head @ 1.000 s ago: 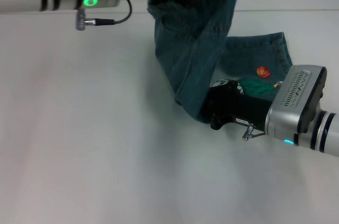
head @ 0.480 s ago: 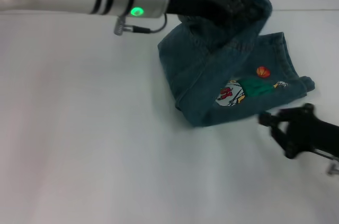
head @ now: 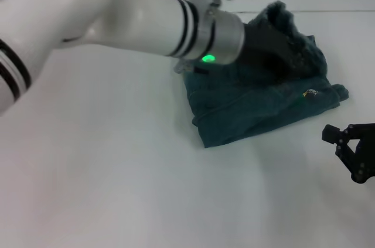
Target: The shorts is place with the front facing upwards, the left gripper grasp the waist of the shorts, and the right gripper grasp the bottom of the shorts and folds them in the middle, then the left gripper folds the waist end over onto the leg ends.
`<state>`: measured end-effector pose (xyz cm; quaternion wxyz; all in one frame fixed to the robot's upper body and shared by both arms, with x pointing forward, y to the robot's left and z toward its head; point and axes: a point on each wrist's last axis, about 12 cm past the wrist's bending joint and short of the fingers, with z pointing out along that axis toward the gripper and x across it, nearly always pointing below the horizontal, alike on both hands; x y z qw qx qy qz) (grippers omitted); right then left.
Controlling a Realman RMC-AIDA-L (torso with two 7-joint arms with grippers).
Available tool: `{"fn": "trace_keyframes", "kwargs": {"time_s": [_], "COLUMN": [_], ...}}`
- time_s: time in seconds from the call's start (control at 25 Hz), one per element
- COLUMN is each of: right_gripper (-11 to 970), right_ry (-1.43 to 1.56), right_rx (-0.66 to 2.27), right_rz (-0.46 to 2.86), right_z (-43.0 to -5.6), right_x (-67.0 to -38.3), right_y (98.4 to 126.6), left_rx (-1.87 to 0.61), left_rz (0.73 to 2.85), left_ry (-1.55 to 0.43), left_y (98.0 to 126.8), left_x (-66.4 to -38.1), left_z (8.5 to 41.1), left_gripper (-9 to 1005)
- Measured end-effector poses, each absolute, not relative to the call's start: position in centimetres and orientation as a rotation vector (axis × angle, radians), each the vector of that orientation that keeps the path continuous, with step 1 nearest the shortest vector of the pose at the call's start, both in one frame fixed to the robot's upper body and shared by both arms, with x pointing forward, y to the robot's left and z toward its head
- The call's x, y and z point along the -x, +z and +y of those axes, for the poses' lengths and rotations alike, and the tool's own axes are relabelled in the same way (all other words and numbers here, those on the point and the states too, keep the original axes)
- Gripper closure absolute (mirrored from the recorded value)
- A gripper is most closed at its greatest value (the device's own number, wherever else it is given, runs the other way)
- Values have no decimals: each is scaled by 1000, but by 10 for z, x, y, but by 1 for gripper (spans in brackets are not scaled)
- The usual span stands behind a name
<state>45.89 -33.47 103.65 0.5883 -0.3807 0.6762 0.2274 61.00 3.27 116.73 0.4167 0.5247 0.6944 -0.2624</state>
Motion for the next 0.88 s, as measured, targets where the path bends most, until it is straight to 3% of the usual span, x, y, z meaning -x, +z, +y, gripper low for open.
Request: {"fn": "trace_keyframes", "kwargs": {"time_s": [0.32,0.68,0.88], "right_gripper": [938,939,939], "right_ry": [524,509,528], "right_rx": [885,866,845], "right_rz": [1594,1610,1624], "right_z": [-329,-331,-337], "right_x": [-464,-466,-466], "right_y": [1033,1032,1036], "left_rx": [-1349,-1326,-1302], "left_rz": [1668,1670,1662], "left_ry": [-559,-579,-641], "left_y": [1152,1150,1149], "left_x": [-596,-592,-588], "left_z": [0,8,37], "left_gripper": [874,461,278]}}
